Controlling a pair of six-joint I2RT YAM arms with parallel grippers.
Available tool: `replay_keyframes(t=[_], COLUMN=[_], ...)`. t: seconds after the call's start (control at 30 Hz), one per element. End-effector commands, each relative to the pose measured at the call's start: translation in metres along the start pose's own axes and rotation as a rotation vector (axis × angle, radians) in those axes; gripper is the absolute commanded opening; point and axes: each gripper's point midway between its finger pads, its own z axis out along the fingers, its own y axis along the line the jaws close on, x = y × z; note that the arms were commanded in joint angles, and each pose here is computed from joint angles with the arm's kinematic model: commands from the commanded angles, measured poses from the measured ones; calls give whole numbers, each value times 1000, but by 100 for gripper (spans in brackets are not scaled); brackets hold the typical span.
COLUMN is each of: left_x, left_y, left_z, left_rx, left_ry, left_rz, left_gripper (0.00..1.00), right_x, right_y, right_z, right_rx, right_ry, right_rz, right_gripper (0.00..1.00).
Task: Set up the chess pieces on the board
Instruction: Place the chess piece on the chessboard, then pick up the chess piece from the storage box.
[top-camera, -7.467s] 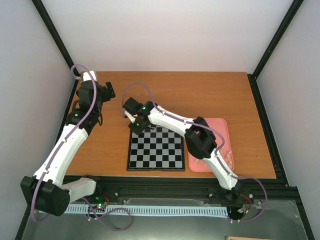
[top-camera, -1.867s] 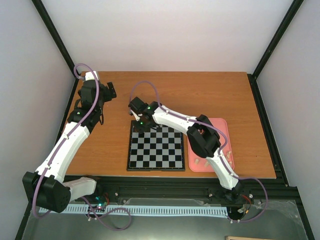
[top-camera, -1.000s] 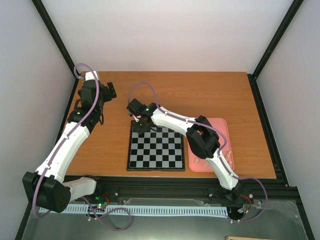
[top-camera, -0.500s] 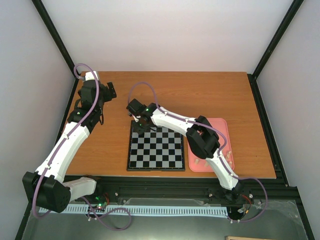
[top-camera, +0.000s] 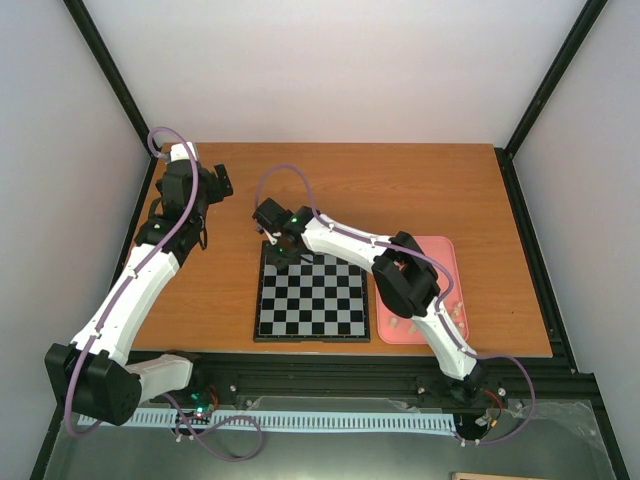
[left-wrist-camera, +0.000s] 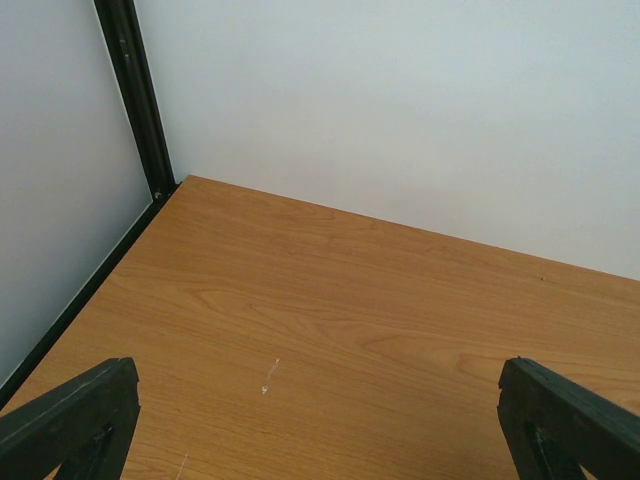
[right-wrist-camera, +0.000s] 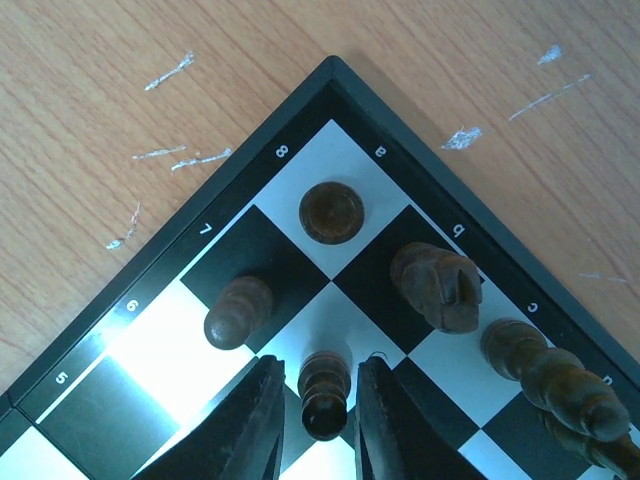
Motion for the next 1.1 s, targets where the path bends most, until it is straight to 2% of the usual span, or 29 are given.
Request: replay_keyframes(t=[0.0, 0.5, 0.63, 0.83, 1.07], left_x=[-9, -9, -10, -8, -8], left_y=[-3, -3, -3, -5, -6], left_z=[-2, -2, -1, 0, 0], left_rx=[10, 12, 11, 15, 22], left_ry=[-31, -29, -32, -24, -24], left_rz=[-3, -3, -3, -2, -5], left_gripper=[100, 100, 100, 100, 100], right_x=[-3, -6, -4, 26, 111], right_y=[8, 2, -8, -65, -151], right_z=[-11, -53, -78, -113, -116], right_rx=[0, 37, 73, 228, 338], right_ry=[-26, -107, -163, -190, -110], right_rz=[-24, -21, -2, 118, 345], right_gripper=[24, 28, 39, 50, 50])
